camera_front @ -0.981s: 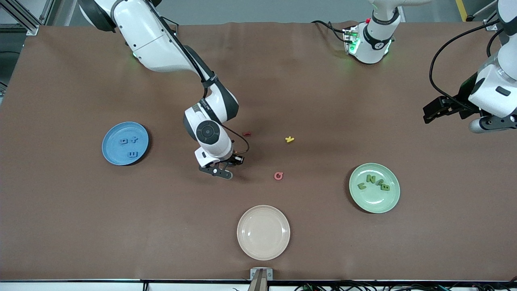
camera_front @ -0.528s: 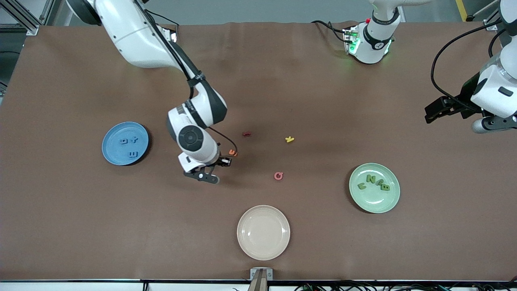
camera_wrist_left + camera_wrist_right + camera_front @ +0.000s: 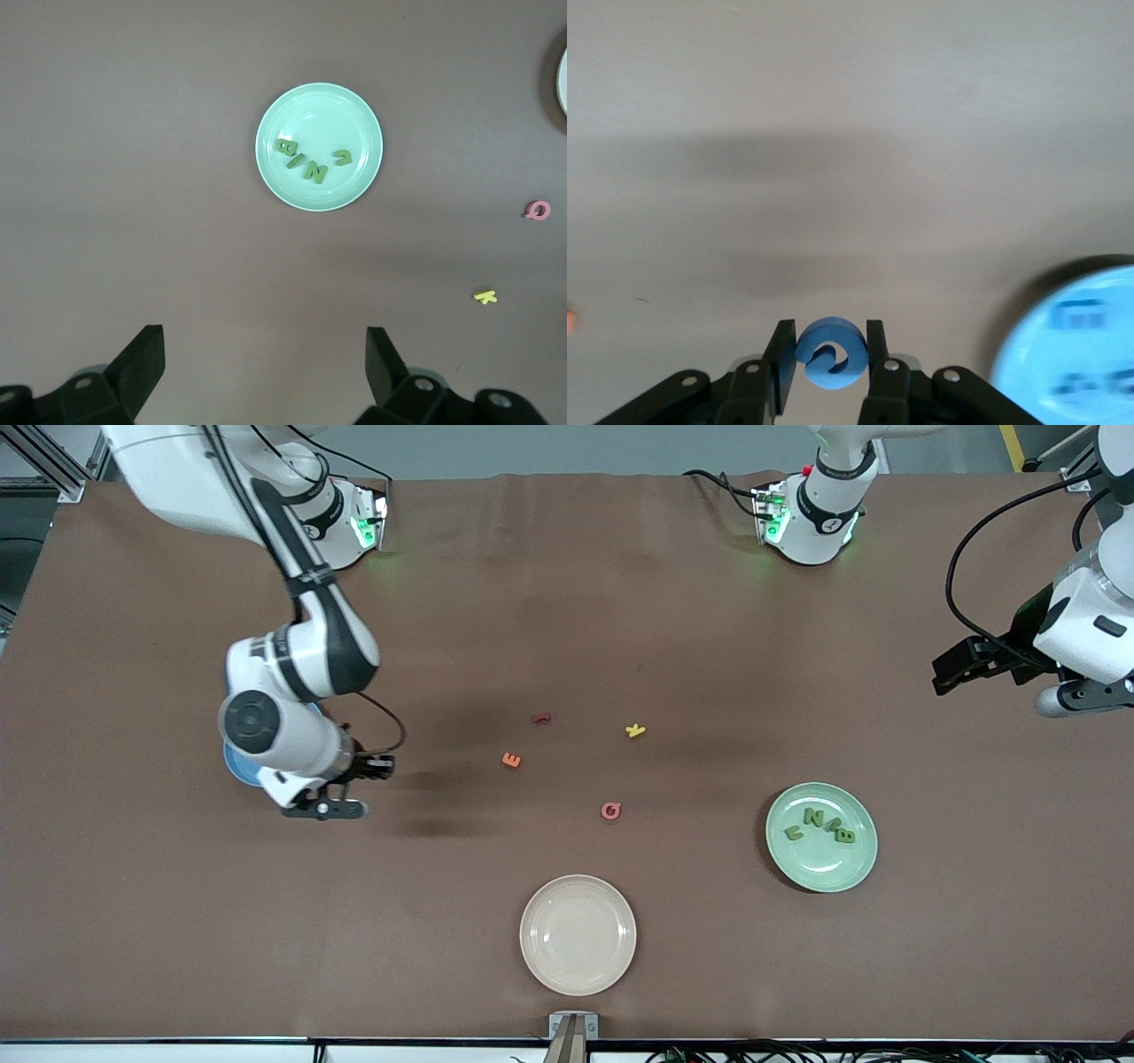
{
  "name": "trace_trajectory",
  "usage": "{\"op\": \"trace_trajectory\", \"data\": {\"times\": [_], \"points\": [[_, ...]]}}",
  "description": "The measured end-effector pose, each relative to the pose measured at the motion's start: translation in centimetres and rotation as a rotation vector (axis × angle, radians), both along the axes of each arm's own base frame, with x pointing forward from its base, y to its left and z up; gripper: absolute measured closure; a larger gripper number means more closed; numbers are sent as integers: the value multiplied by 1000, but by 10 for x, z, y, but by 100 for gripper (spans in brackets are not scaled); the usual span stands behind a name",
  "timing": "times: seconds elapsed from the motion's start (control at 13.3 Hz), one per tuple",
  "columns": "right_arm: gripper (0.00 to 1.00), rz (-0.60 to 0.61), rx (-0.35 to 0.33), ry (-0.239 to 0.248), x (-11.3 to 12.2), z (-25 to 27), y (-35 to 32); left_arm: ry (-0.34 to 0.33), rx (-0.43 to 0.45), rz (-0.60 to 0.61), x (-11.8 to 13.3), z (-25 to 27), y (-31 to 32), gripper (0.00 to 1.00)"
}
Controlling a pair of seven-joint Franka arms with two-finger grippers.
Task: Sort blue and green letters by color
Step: 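Carry the blue C to the blue plate and release it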
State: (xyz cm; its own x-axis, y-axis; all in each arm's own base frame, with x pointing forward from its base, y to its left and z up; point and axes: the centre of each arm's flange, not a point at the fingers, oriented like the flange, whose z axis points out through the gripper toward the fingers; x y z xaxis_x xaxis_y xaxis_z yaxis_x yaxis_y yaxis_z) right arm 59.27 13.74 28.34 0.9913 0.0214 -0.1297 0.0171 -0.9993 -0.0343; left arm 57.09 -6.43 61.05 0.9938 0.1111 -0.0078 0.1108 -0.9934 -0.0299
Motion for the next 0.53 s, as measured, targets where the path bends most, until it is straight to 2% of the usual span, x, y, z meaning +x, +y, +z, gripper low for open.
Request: {"op": "trace_trajectory", "data": {"times": [0.23, 0.38, 0.53], "points": [[63, 73, 20, -38, -22, -18, -71, 1, 0, 0, 0, 0, 0, 0], [63, 110, 26, -39, -36, -36, -108, 1, 0, 0, 0, -1, 0, 0], [63, 146, 35, -40, -40, -42, -138, 2, 0, 0, 0, -1, 0, 0]]}}
